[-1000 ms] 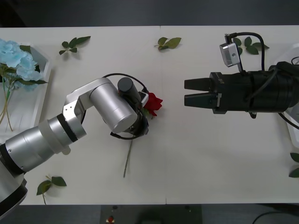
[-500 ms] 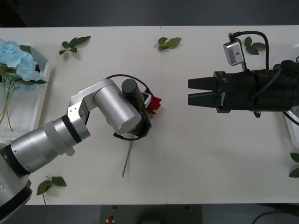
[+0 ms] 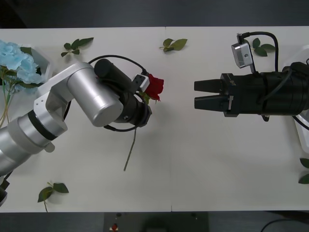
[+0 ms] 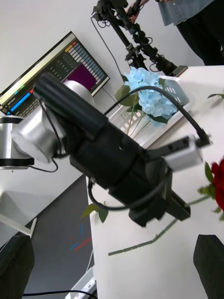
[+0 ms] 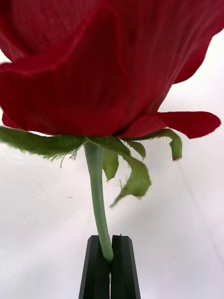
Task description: Put the red flowers into the right box and the blue flowers into the left box
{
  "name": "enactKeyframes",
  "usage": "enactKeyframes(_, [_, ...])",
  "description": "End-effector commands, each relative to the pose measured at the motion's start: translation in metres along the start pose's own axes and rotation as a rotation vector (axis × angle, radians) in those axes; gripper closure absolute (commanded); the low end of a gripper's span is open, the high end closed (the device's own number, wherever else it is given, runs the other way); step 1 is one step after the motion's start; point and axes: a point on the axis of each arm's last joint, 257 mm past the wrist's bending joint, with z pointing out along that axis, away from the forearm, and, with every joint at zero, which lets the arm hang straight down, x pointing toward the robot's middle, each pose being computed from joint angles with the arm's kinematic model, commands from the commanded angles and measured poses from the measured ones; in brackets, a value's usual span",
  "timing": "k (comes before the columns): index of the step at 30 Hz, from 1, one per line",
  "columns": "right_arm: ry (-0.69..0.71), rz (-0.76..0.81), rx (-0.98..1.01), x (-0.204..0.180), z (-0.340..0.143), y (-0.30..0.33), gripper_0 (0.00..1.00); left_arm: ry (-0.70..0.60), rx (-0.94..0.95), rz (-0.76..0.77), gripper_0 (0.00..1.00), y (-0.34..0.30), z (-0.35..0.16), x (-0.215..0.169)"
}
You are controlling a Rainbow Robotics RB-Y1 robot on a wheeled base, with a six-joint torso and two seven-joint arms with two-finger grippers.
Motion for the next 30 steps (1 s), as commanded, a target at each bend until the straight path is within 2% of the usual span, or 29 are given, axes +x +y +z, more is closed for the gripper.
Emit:
enactKeyframes(1, [0.012,-0.022,0.007,0.001,-0.009,0.003,0.0,-0.09,0.091,0.023,1.0,0.003,-0.035,-0.019])
enactKeyframes(14, [0.013,0.076,0.006,0.043,-0.024,0.013,0.0,-0.266,0.581,-0.061,1.0,-0.064,-0.115,-0.073])
enactKeyframes(20, [-0.011,0.112,-0.01,0.06,-0.02,0.021,0.0,-0.383,0.708,-0.024,1.0,-0.09,-0.151,-0.105])
enactKeyframes(30, [-0.129,0.189,-0.046,0.073,-0.001,0.033,0.0,-0.531,0.832,0.027,1.0,-0.113,-0.192,-0.133])
